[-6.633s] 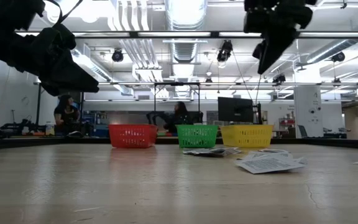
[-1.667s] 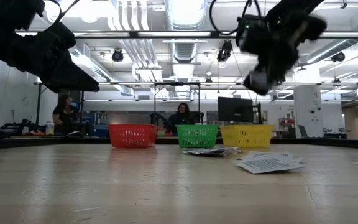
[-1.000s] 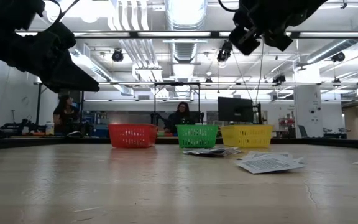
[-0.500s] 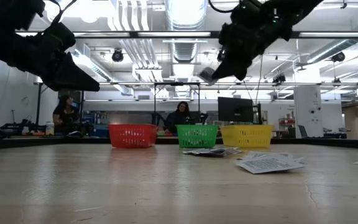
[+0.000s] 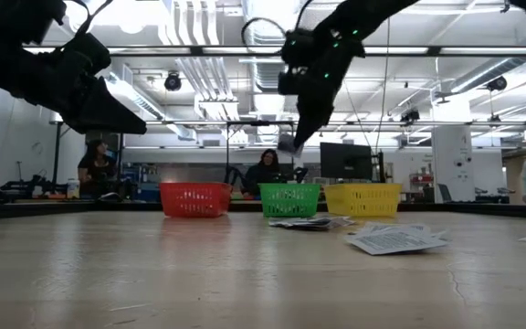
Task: Pick & Place First Aid Supplies
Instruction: Put the alcohol pad into the green basket
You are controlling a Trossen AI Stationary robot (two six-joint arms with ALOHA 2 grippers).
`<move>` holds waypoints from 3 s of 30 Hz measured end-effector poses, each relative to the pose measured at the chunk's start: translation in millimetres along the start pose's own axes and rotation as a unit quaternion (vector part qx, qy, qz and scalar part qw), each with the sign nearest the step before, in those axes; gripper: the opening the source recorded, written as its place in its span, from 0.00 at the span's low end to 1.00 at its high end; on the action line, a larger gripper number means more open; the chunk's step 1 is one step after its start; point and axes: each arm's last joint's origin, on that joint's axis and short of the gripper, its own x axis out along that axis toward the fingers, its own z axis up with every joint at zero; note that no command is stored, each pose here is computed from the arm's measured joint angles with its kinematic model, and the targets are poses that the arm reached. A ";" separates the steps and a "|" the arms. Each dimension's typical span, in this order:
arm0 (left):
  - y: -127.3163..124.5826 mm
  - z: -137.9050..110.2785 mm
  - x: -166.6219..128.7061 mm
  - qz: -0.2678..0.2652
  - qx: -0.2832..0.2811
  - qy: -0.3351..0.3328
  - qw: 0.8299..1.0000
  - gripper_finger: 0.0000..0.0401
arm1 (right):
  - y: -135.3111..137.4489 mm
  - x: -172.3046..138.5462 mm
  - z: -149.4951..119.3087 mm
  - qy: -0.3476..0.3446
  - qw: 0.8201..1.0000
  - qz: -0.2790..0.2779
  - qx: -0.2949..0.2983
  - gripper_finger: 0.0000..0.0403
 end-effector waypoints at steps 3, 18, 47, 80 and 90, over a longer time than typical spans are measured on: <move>0.0 0.0 0.0 0.000 0.001 0.000 1.000 0.33 | -7.3 14.9 6.5 0.027 1.000 0.005 0.004 0.02; 0.0 0.0 0.0 0.000 0.009 0.000 1.000 0.33 | -23.2 69.6 28.0 0.122 0.992 0.033 -0.004 0.02; 0.0 0.0 0.0 0.000 0.027 0.000 1.000 0.33 | -22.3 9.5 53.1 0.128 0.991 0.038 -0.012 0.32; 0.0 0.0 0.0 0.000 0.028 0.000 1.000 0.33 | 129.7 -70.7 -86.6 0.024 0.988 0.150 -0.007 0.20; -0.1 0.0 0.0 0.000 0.025 0.000 1.000 0.33 | 129.4 -36.7 -114.3 -0.022 0.984 0.151 -0.092 0.24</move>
